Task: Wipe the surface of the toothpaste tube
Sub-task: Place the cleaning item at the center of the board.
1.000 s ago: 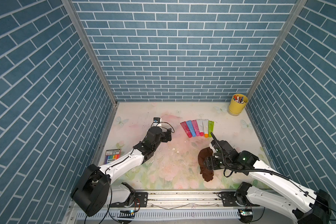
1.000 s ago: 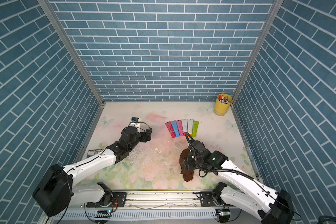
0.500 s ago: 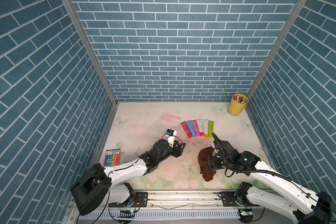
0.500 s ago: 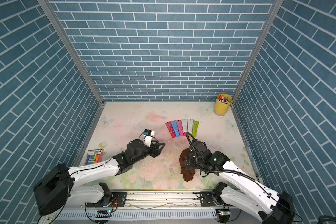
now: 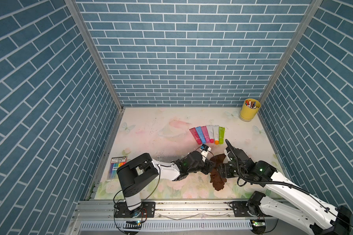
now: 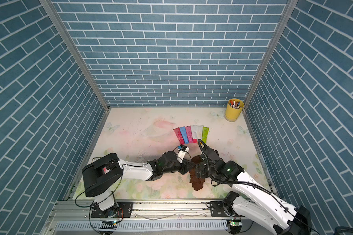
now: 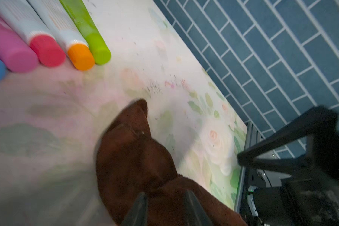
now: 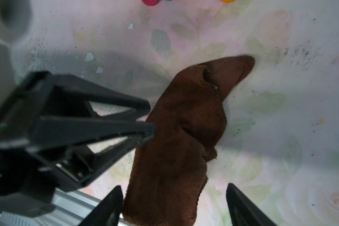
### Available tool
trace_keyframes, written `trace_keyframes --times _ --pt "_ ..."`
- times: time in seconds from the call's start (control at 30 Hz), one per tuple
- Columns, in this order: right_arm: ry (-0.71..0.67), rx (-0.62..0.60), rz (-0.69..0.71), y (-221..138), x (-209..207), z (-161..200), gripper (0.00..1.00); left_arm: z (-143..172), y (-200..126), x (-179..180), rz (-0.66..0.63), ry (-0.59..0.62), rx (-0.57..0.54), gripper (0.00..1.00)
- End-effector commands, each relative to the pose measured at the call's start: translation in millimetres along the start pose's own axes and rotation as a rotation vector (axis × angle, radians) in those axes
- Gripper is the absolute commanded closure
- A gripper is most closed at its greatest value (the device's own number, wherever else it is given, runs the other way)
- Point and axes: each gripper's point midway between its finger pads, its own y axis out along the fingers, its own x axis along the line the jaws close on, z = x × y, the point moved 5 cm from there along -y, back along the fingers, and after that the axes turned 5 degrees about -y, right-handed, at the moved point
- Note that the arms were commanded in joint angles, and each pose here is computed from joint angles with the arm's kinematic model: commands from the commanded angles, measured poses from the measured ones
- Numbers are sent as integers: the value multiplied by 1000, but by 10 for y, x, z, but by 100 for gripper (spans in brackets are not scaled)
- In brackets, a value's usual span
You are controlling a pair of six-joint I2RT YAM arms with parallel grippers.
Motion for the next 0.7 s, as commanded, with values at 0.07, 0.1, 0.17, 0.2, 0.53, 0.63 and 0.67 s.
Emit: trace_keyframes --times 0.07,0.1,0.17,0.2,0.53,0.63,0.67 --pt "30 -49 73 -57 -144 -20 16 219 74 -66 54 -18 19 70" --pt "35 -62 78 -78 -163 -29 16 266 76 -53 56 -24 22 71" --pt "46 -87 81 -123 -185 -58 16 354 112 -39 45 -22 44 72" --pt "52 -102 79 -155 -194 -78 15 391 140 -22 28 -17 54 73" --pt "62 -307 206 -473 -357 -423 2 -88 -281 29 -253 114 -150 33" --pt "68 -397 351 -525 -565 -595 2 -575 -795 77 -456 179 -337 26" --pt "56 -422 383 -530 -611 -654 1 -701 -964 114 -507 191 -388 24"
